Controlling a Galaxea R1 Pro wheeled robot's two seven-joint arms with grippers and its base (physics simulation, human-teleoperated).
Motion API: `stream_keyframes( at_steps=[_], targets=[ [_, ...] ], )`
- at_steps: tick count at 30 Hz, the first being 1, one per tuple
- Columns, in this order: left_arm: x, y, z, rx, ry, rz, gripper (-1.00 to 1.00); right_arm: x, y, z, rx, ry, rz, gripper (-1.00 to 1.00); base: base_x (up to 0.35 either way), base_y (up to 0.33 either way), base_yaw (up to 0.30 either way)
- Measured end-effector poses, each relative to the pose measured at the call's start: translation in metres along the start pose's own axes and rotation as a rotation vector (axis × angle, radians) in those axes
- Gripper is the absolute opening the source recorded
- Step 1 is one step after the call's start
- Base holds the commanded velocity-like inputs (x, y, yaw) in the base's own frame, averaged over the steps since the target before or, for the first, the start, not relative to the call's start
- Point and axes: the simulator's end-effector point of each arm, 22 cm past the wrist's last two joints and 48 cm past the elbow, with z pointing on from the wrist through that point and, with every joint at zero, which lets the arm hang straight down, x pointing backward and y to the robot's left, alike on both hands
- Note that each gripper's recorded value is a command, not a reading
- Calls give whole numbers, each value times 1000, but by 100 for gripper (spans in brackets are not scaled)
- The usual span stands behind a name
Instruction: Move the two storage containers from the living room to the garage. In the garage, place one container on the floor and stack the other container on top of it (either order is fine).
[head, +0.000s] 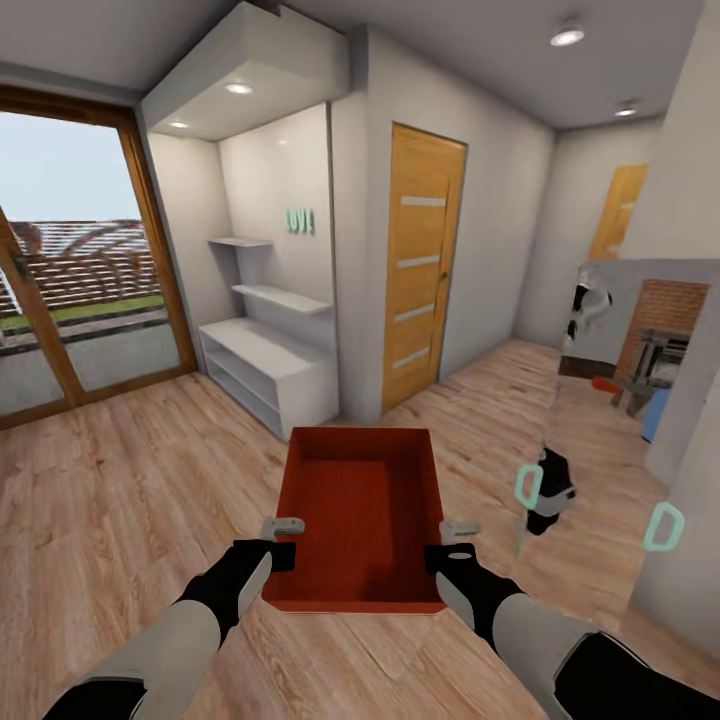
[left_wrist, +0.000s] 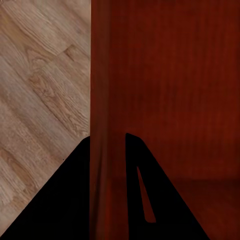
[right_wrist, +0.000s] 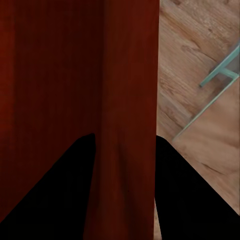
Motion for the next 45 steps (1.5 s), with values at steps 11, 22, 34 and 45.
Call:
stream_keyframes(
  at_steps=[11, 22, 34, 45],
  targets=[
    [0, 0, 0, 0, 0, 0, -100, 0, 0, 0, 0, 0, 0, -100, 322, 0, 0],
    [0, 0, 0, 0, 0, 0, -100, 0, 0, 0, 0, 0, 0, -100, 322, 0, 0],
    [0, 0, 0, 0, 1, 0, -100, 1, 0, 0, 1, 1, -1, -100, 322, 0, -37],
    [0, 0, 0, 0, 0, -1, -100, 0, 0, 0, 0, 1, -1, -100, 322, 0, -208]
  ],
)
